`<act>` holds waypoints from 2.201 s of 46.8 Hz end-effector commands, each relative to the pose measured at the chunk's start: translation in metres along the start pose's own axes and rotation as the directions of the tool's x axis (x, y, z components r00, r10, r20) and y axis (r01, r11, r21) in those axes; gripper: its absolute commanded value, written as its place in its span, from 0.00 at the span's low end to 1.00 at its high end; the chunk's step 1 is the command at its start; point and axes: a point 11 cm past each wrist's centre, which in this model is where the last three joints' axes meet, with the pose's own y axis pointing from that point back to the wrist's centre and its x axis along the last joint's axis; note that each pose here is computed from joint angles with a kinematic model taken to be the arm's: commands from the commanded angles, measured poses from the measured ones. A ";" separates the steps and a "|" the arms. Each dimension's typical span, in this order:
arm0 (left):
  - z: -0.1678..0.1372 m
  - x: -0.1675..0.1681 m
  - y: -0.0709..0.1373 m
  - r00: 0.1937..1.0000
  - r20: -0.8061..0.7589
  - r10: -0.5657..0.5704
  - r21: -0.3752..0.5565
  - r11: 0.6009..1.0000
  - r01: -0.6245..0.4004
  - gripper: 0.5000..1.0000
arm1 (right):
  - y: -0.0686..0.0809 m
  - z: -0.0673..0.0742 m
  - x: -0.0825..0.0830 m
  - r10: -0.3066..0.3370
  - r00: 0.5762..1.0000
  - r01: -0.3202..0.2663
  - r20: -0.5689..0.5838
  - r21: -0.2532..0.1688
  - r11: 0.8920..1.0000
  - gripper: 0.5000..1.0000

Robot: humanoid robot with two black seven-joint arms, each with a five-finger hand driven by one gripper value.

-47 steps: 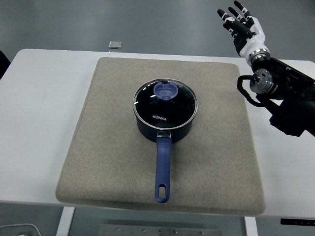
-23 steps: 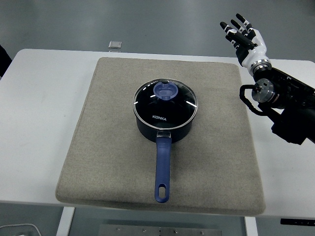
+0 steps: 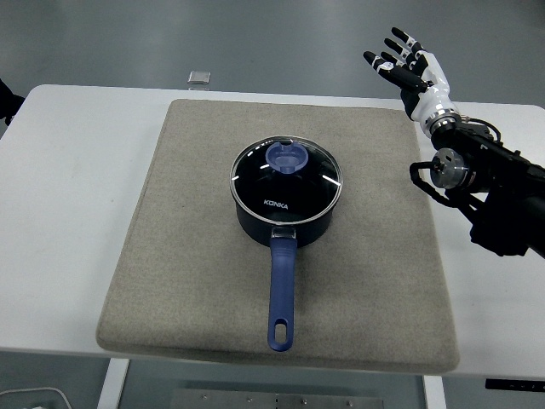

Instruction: Lift the pot lid and place it to the right of the pot.

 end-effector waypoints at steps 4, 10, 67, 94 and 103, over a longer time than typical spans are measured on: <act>0.000 0.000 0.000 1.000 0.000 0.000 0.000 1.000 0.000 1.00 | 0.004 0.008 -0.002 -0.040 0.997 0.040 -0.069 -0.012 0.999 0.80; 0.000 0.000 0.000 1.000 0.000 0.000 0.000 1.000 0.000 1.00 | 0.005 0.009 0.003 -0.051 0.996 0.050 -0.075 -0.013 0.999 0.80; 0.000 0.000 0.000 1.000 0.000 0.000 0.000 1.000 0.000 1.00 | 0.014 -0.021 0.011 -0.318 0.812 0.371 -0.489 0.012 0.929 0.80; 0.000 0.000 0.000 1.000 0.000 0.000 0.001 1.000 0.000 1.00 | 0.019 -0.036 -0.009 -0.454 0.679 0.530 -0.578 -0.043 0.847 0.80; 0.000 0.000 0.000 1.000 0.000 0.000 0.000 1.000 0.000 1.00 | 0.019 -0.054 -0.026 -0.521 0.573 0.610 -0.633 -0.095 0.787 0.80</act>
